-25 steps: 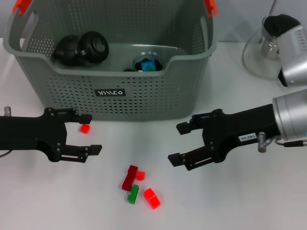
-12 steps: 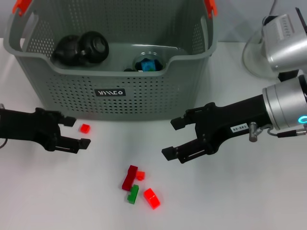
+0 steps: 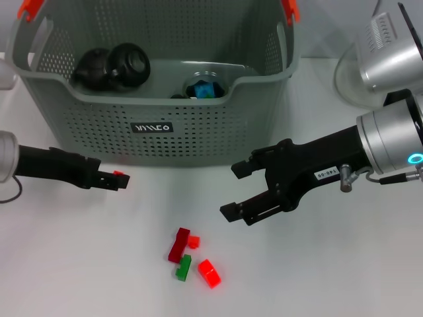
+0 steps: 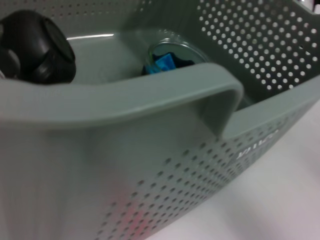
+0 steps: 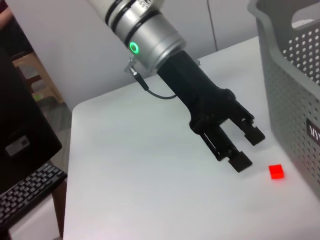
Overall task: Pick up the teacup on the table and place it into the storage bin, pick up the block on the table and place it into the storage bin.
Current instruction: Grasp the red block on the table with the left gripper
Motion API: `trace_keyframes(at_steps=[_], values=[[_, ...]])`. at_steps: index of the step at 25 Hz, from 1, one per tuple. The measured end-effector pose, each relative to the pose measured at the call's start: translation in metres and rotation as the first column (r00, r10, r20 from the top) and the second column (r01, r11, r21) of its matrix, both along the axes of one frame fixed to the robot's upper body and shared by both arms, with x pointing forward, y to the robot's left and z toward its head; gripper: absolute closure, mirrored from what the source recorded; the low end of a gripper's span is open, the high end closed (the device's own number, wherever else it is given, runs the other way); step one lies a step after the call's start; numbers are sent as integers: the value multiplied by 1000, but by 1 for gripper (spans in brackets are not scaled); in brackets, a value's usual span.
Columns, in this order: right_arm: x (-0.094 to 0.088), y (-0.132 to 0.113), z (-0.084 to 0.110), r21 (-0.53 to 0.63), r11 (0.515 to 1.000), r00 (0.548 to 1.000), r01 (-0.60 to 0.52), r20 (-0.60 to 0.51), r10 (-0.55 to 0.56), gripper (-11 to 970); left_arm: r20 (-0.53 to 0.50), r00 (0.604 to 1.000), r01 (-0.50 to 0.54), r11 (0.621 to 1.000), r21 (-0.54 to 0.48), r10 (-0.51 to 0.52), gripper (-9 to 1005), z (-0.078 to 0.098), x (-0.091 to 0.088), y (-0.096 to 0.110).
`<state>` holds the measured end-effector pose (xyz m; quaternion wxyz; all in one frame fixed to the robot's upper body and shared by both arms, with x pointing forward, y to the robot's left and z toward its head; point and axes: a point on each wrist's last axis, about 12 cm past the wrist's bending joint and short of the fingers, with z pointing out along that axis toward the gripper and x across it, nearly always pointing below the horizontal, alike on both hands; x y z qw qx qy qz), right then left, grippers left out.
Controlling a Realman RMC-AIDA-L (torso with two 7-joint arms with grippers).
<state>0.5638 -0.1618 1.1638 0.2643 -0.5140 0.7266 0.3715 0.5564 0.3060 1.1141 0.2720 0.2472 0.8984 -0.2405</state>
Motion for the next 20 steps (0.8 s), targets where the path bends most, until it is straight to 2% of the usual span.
trace_keyframes(at_steps=[11,20], values=[[1,0,4,-34,999,1000,-27,15,27,42,-51,995,-91,996,12,91,159,-10,1,-8],[0,0,3,-43,998,999,-38,18,39,43,-32,995,-90,992,85,93,159,-18,8,-20]])
